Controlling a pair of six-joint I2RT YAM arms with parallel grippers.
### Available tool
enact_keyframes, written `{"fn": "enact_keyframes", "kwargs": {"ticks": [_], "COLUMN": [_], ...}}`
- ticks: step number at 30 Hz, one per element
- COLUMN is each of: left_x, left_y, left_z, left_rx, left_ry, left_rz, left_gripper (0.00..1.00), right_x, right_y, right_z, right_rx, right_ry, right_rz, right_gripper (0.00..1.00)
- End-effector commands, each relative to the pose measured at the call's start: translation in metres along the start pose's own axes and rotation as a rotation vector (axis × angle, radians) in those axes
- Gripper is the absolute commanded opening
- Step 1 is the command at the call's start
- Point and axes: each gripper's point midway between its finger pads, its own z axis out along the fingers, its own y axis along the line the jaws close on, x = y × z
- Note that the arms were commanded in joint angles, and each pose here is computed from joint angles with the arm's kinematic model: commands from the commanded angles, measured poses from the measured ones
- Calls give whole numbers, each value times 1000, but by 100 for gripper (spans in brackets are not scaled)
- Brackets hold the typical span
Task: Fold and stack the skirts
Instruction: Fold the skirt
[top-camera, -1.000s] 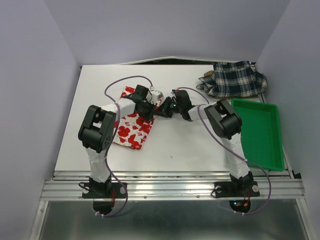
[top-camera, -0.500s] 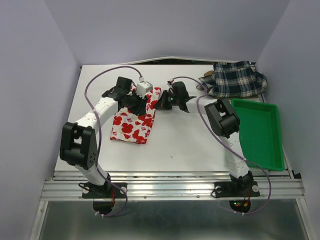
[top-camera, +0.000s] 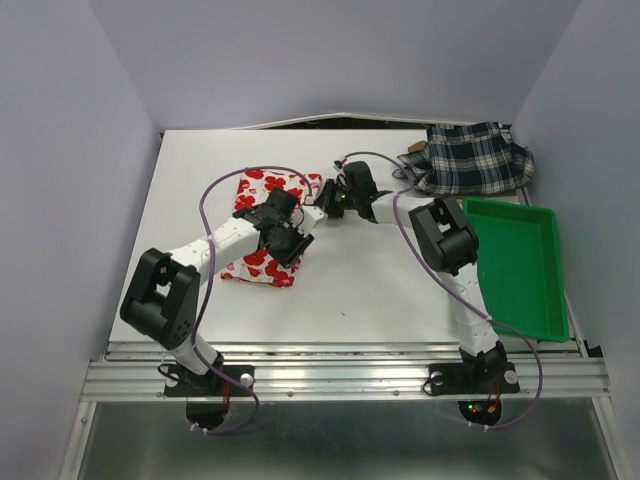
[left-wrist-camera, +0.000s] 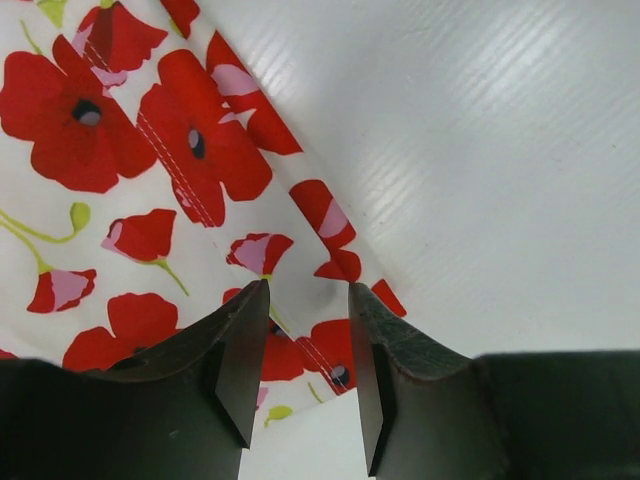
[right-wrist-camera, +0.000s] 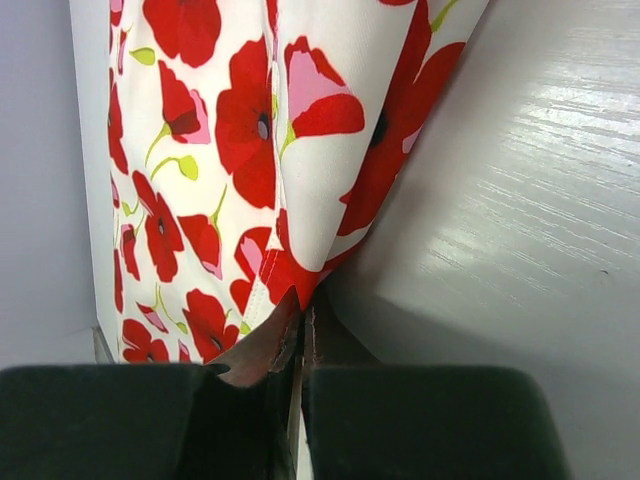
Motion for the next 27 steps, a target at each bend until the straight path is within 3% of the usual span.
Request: {"fn": "enact_keyframes", "kwargs": {"ticks": [1,7,9,11,12,14,16,18,20,25,27], "left_x": [-13,-11,-12,-14,-15,-17,-20,-27,-32,-35,-30], "left_y": [19,14,12,11,11,9,7,5,3,-1,-2], "left_z": [6,21,23,22,22,22,20,17,13,13,15], "left_rx": [-114,-126,-118,-112,-107,-98,-85,-70,-61,-40,-29], "left_ry": [-8,39,40,33,30,25,12,-5,-24,-24,3], "left_rz": [-43,-35,-36,-35,-35,-32,-31,-29,-23,-19,-27], "left_gripper": [49,45,38,30,27,15,8,0,0,0,22], "right_x": [32,35,36,36,38,40,42,44,46,50,51], "right_y": [-54,-53,-53,-53,-54,-55,-55,-55,-56,-58,-59], "right_z": [5,5,5,5,4,5,5,5,4,4,3], "right_rx": [163,159,159,159,160,160,158,158,160,162,165], "right_ry": [75,85,87,89,91,98,103,109,112,122,123], "right_rz": [62,89,94,97,106,115,127,134,144,155,156], "right_gripper": [4,16,25,27,35,37,48,51,57,58,58]}}
